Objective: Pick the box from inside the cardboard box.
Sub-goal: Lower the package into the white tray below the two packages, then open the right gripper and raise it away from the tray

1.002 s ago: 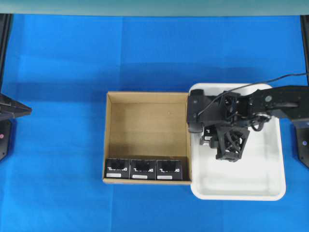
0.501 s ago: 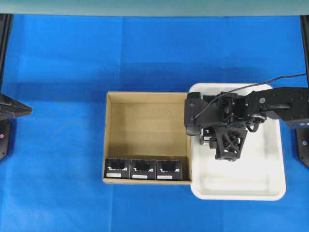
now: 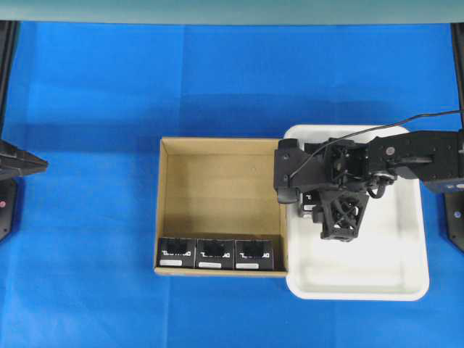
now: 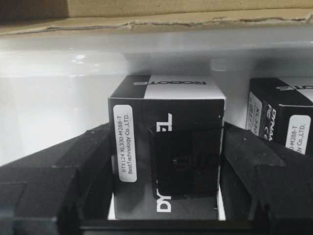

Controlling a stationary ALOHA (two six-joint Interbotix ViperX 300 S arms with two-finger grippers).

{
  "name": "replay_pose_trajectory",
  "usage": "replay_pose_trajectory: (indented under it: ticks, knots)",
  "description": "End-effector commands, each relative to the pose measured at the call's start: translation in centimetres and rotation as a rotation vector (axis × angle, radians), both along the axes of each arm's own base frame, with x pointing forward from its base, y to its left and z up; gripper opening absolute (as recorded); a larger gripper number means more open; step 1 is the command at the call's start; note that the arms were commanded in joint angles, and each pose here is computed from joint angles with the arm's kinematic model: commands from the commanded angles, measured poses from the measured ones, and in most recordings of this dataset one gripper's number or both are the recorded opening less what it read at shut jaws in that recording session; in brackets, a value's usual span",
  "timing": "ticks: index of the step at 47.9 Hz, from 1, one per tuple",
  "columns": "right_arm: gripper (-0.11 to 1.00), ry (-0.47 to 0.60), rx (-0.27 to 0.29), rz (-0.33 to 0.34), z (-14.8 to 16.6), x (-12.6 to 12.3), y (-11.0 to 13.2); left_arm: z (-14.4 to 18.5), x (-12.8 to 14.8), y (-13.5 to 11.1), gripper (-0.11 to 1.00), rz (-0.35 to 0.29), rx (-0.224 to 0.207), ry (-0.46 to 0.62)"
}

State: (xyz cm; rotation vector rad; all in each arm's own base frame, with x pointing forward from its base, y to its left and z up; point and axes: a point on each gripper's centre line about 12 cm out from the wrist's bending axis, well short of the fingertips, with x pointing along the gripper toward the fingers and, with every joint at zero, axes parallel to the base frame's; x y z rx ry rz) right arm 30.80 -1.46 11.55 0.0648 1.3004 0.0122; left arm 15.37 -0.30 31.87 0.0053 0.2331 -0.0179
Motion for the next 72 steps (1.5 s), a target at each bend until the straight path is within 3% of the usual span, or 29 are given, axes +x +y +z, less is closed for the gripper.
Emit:
replay_pose_trajectory:
  ticks: [1, 5, 8, 25, 38, 50, 72]
  knots:
    - [0.72, -0.004, -0.002, 0.01, -0.1, 0.3, 0.3, 1.1, 0.2, 0.0, -0.06, 0.002, -0.001, -0.025]
    - [0.91, -0.011, -0.002, 0.01, 0.1, 0.4, 0.2, 1.1, 0.2, 0.0, -0.06, 0.002, -0.001, -0.026]
    - [0.97, -0.011, -0.002, 0.01, 0.1, 0.5, 0.2, 1.1, 0.2, 0.0, -0.06, 0.002, -0.001, -0.026]
    - [0.95, -0.023, 0.008, 0.001, 1.9, 1.2, 0.4, 1.1, 0.2, 0.0, -0.06, 0.002, 0.001, -0.025]
    - [0.95, -0.079, 0.019, 0.013, 9.5, 1.8, 0.3, 1.2, 0.2, 0.0, -0.06, 0.001, 0.001, -0.026]
    - [0.95, -0.188, 0.011, -0.002, 15.8, 0.7, -0.4, 1.2, 0.2, 0.0, -0.06, 0.001, 0.001, -0.026]
    - [0.95, -0.345, -0.006, -0.012, 19.0, -2.1, -0.3, 1.1, 0.2, 0.0, -0.06, 0.001, 0.002, -0.023]
